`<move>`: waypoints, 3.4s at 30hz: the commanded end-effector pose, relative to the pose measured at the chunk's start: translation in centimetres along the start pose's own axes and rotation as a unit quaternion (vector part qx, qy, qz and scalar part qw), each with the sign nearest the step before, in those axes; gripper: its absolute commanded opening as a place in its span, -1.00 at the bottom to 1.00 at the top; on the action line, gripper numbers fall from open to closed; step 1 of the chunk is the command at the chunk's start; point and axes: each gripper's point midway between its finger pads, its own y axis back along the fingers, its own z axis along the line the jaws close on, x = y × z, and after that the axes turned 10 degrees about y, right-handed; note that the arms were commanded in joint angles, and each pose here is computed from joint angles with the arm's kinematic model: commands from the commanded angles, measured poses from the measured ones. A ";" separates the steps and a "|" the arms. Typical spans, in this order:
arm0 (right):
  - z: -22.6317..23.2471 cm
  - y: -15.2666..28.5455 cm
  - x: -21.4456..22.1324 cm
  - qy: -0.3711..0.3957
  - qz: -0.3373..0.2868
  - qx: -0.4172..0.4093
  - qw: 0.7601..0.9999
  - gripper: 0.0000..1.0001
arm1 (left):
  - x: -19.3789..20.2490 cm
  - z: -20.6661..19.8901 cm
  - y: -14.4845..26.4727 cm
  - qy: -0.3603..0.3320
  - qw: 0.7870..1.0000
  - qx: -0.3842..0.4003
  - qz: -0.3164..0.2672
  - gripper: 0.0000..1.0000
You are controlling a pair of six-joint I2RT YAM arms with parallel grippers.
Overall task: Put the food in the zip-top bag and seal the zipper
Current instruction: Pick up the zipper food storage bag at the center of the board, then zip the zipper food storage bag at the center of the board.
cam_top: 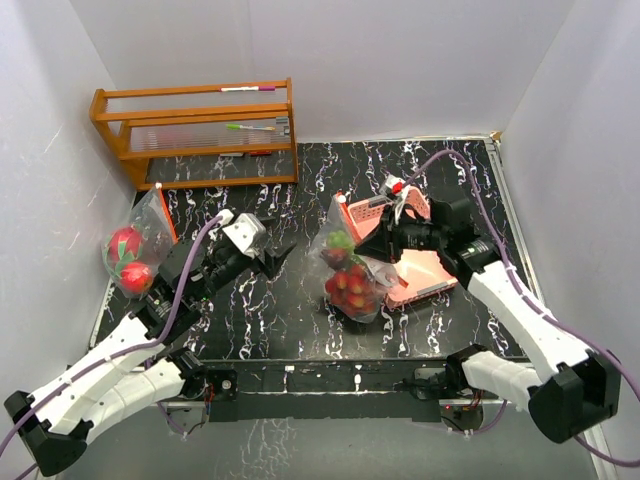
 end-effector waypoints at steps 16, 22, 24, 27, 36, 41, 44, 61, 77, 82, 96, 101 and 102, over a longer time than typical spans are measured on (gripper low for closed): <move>6.6 3.1 -3.5 0.109 -0.064 -0.089 0.988 -0.84 | -5.2 -6.0 -1.7 0.039 0.980 0.172 -0.087 0.46; 7.3 3.6 -4.3 0.122 -0.068 -0.098 0.985 -0.85 | -5.0 -6.9 -3.8 0.056 0.974 0.207 -0.071 0.42; 7.5 3.8 -4.4 0.126 -0.067 -0.100 0.985 -0.85 | -5.1 -7.1 -4.1 0.061 0.972 0.216 -0.070 0.40; 7.8 4.1 -4.7 0.134 -0.072 -0.100 0.983 -0.84 | -5.3 -7.3 -4.4 0.066 0.967 0.235 -0.065 0.34; 8.4 4.7 -5.1 0.144 -0.076 -0.101 0.982 -0.84 | -4.8 -7.1 -4.3 0.107 0.953 0.277 -0.062 0.06; 8.7 5.0 -5.4 0.149 -0.078 -0.103 0.980 -0.84 | -4.5 -6.7 -4.9 0.125 0.951 0.278 -0.058 0.12; 8.9 5.2 -5.7 0.153 -0.079 -0.102 0.980 -0.84 | -4.7 -7.2 -5.0 0.140 0.941 0.303 -0.057 0.11; 9.3 5.6 -5.9 0.159 -0.081 -0.103 0.979 -0.84 | -4.5 -8.5 -5.6 0.194 0.914 0.356 -0.027 -0.02; 8.7 5.3 -5.8 0.154 -0.077 -0.094 0.981 -0.84 | -4.3 -10.1 -5.3 0.210 0.878 0.429 -0.013 -0.46; 8.2 5.0 -5.6 0.148 -0.072 -0.087 0.982 -0.84 | -4.6 -10.7 -4.5 0.220 0.864 0.452 -0.014 -0.57; 7.6 4.9 -5.3 0.143 -0.069 -0.069 0.985 -0.84 | -4.0 -10.4 -5.3 0.226 0.869 0.440 0.002 -1.00; 3.9 4.8 -4.9 0.100 -0.048 0.041 0.993 -0.15 | -1.4 -7.5 -7.0 0.179 0.928 0.323 0.042 -1.00; 2.6 4.9 -4.7 0.088 -0.041 0.077 0.992 0.07 | -0.7 -6.6 -6.9 0.164 0.942 0.289 0.040 -1.00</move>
